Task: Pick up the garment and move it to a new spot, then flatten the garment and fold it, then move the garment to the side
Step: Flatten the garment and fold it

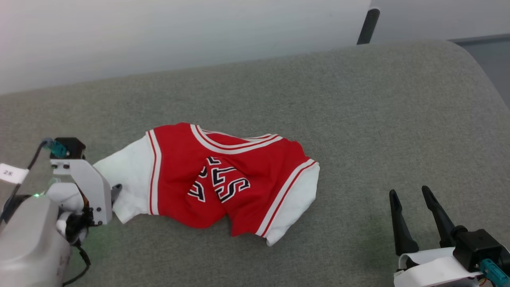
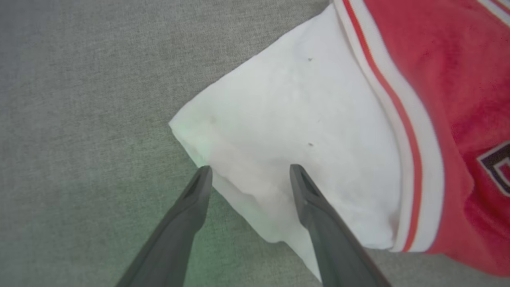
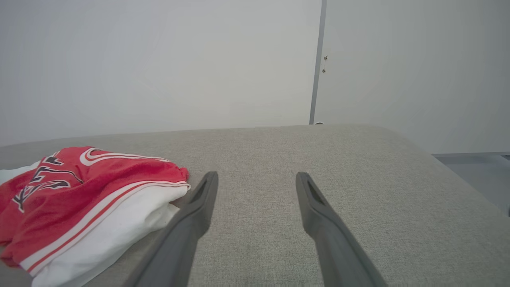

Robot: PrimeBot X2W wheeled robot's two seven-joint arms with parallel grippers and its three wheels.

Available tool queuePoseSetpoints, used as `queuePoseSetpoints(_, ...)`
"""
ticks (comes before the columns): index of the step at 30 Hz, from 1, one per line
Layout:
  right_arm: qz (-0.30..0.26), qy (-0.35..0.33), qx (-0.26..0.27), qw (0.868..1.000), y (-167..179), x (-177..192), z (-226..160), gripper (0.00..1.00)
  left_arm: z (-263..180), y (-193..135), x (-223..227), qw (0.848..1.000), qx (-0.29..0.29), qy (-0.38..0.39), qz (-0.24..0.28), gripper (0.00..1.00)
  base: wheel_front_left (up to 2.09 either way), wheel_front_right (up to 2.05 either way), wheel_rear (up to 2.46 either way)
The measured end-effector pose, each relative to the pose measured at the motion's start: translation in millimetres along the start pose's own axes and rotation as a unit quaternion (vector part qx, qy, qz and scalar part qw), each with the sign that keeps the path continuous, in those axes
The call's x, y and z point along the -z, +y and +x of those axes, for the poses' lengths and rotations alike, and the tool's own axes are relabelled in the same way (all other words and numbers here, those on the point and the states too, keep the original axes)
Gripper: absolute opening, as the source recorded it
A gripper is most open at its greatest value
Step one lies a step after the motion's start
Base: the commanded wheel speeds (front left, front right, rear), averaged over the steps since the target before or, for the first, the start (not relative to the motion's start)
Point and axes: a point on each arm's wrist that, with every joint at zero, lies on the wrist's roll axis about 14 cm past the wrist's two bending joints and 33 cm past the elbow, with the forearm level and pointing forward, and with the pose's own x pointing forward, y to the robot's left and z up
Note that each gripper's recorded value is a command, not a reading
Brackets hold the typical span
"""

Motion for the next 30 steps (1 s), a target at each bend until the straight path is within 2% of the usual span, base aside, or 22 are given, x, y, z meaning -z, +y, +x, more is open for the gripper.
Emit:
queuePoseSetpoints(9, 0.001, 0.007, 0.002, 1.0, -1.6, 4.8, 4.6, 1.0, 16.6, 7.7, 10.0, 0.999, -0.015, 0.051, -0.013, 1.0, 0.0, 0.0, 0.0)
queuePoseSetpoints(10, 0.001, 0.008, 0.003, 1.0, -1.6, 5.4, 5.1, 1.0, 17.9, 8.8, 10.2, 0.998, -0.017, 0.052, -0.016, 0.95, 0.0, 0.0, 0.0)
queuePoseSetpoints(11, 0.002, 0.01, 0.003, 1.0, -1.8, 6.4, 5.2, 1.0, 19.2, 10.2, 11.2, 0.998, -0.02, 0.055, -0.018, 0.88, 0.0, 0.0, 0.0)
queuePoseSetpoints(12, 0.002, 0.011, 0.004, 1.0, -2.3, 7.4, 6.0, 1.0, 21.5, 11.2, 12.2, 0.998, -0.021, 0.061, -0.027, 0.39, 0.0, 0.0, 0.0)
queuePoseSetpoints(13, 0.002, 0.011, 0.004, 1.0, -2.3, 7.4, 6.0, 1.0, 21.5, 11.2, 12.2, 0.998, -0.021, 0.061, -0.027, 0.39, 0.0, 0.0, 0.0)
queuePoseSetpoints(14, 0.004, 0.009, 0.004, 1.0, -2.5, 6.3, 8.5, 1.0, 23.1, 13.7, 12.9, 0.997, -0.024, 0.064, -0.037, 0.0, 0.0, 0.0, 0.0)
queuePoseSetpoints(23, 0.004, 0.011, 0.001, 1.0, -1.4, 7.8, 12.0, 1.0, 22.6, 16.4, 9.0, 0.997, -0.029, 0.058, -0.051, 0.0, 0.0, 0.0, 0.0)
queuePoseSetpoints(30, 0.005, 0.009, -0.016, 1.0, 9.7, 6.1, 18.5, 1.0, 4.8, 42.9, 12.9, 0.995, -0.061, 0.053, -0.058, 0.0, 0.0, 0.0, 0.0)
